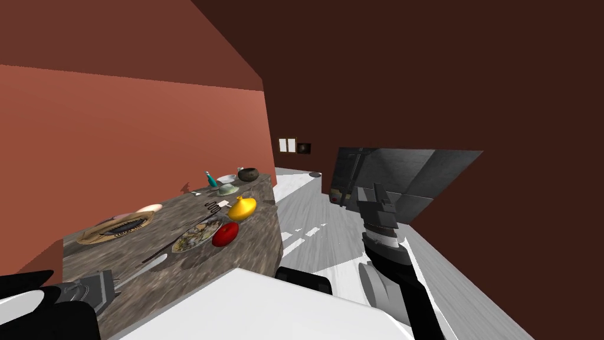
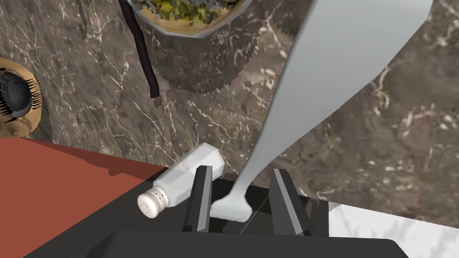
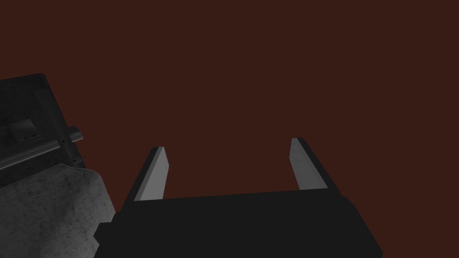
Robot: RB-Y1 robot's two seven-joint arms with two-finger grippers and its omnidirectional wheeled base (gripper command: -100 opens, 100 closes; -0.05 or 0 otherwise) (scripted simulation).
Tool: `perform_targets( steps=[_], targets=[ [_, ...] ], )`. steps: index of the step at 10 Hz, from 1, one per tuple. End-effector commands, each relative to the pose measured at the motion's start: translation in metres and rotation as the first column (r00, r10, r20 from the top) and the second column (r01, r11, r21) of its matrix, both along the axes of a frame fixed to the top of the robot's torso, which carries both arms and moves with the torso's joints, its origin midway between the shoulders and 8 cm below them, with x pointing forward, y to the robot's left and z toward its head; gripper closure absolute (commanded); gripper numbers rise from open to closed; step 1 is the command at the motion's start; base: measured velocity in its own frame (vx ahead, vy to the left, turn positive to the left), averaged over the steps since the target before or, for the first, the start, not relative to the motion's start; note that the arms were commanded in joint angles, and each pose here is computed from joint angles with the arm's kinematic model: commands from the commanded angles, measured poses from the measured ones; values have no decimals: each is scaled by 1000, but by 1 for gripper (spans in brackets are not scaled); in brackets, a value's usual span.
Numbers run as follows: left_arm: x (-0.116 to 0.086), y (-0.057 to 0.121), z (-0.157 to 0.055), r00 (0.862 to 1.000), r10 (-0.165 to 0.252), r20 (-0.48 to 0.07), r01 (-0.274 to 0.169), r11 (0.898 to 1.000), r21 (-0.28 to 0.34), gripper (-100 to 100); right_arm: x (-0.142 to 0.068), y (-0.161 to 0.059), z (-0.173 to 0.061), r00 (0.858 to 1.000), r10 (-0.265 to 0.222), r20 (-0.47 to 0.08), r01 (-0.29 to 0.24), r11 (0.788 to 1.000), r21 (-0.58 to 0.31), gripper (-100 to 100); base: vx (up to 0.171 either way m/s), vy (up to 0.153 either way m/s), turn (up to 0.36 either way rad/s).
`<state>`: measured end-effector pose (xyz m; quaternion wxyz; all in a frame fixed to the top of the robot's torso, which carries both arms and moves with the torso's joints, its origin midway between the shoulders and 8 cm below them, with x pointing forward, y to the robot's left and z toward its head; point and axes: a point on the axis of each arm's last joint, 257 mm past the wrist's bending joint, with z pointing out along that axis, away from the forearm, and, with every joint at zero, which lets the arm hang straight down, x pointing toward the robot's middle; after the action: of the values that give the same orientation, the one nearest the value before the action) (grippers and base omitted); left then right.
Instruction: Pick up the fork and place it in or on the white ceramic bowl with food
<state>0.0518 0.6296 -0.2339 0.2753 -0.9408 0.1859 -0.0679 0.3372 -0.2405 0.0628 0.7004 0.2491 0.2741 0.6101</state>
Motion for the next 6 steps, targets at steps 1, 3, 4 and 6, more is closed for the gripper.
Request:
perform_targets(
  steps=[1,3,4,6],
  targets=[
    [-1,9,5,995,79,58,-79,997,-8,100,0,0,0,1000,0,0,0,1000,0,0,77,-15,39],
    [-2,17,9,981,155,113,-153,988,-24,100,0,0,0,1000,0,0,0,1000,0,0,68,-13,45],
    [-2,17,9,978,171,122,-169,985,-30,100,0,0,0,1000,0,0,0,1000,0,0,59,-23,28],
    [-2,25,14,954,244,176,-239,970,-51,100,0,0,0,1000,0,0,0,1000,0,0,70,-20,34]
  ],
)
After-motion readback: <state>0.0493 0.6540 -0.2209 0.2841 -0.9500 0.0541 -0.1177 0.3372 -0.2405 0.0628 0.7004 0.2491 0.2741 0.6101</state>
